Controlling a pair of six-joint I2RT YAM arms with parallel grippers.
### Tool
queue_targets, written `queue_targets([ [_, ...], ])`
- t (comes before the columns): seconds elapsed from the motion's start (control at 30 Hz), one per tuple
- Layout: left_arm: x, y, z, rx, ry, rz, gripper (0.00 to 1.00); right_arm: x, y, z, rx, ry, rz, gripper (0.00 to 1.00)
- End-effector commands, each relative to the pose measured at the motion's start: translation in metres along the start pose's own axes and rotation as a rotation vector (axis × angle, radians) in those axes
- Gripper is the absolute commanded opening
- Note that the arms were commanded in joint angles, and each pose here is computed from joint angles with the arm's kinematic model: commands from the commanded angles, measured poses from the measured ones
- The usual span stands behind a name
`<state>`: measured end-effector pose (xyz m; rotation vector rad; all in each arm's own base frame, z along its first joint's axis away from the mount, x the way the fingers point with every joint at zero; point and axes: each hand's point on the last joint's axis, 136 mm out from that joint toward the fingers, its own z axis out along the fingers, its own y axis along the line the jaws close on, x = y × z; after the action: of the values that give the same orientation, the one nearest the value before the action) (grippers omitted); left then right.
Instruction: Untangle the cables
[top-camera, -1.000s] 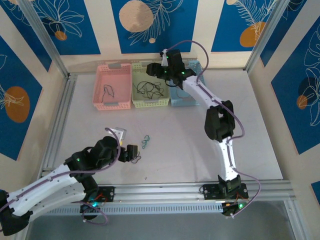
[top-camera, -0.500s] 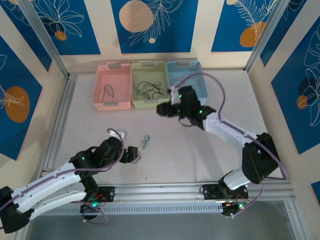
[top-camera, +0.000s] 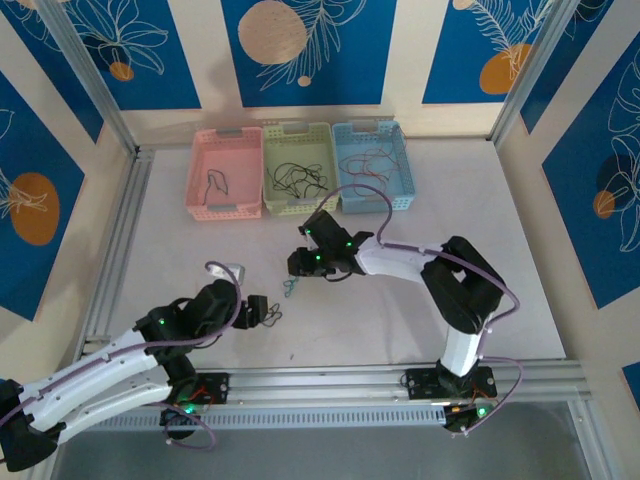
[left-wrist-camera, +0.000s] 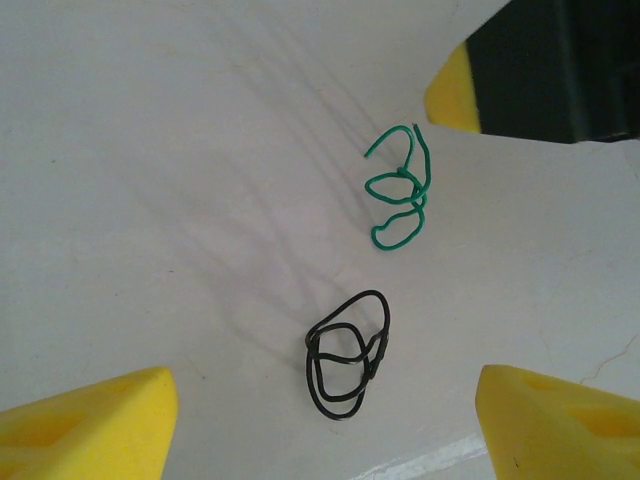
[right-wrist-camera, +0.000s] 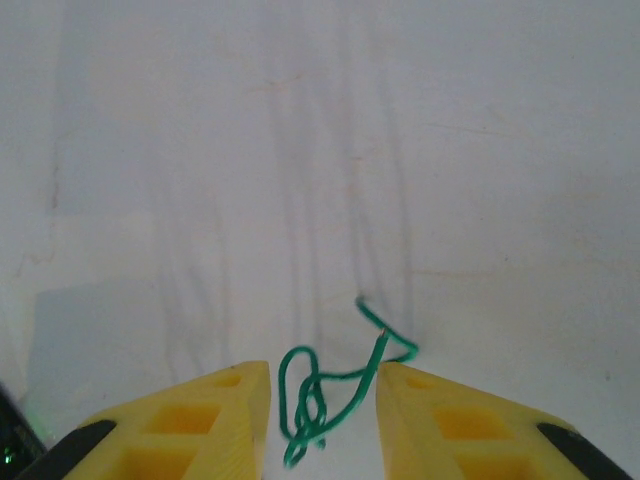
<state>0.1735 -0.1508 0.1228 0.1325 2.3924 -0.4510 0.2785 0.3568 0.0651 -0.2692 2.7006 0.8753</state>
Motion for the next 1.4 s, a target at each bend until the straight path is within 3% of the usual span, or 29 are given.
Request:
queue_targets([
  [0.0, -0.001, 0.005, -0.002, -0.019, -0.006, -0.005, 0.78, -0.001, -0.001, 0.007, 0.024, 0.024, 0.083, 0.33],
  [0.53, -0.002, 0.002, 0.001, -0.009, -0.001, 0.009, 0.79, 0.019, -0.005, 0.021, 0.112, 0.085, 0.113, 0.31],
  [0.8, -0.002, -0.002, 0.003, 0.012, -0.002, 0.013, 0.79, 0.006, -0.001, 0.018, 0.077, 0.036, 0.112, 0.02],
  [1.03, -0.015, -0.023, -0.003, 0.109, -0.035, 0.033, 0.8, -0.027, 0.03, -0.05, -0.099, -0.166, 0.08, 0.0],
  [1.37, -0.041, -0.102, -0.039, 0.513, -0.082, 0.106, 0.82, -0.049, 0.043, -0.187, -0.372, -0.43, 0.125, 0.0],
])
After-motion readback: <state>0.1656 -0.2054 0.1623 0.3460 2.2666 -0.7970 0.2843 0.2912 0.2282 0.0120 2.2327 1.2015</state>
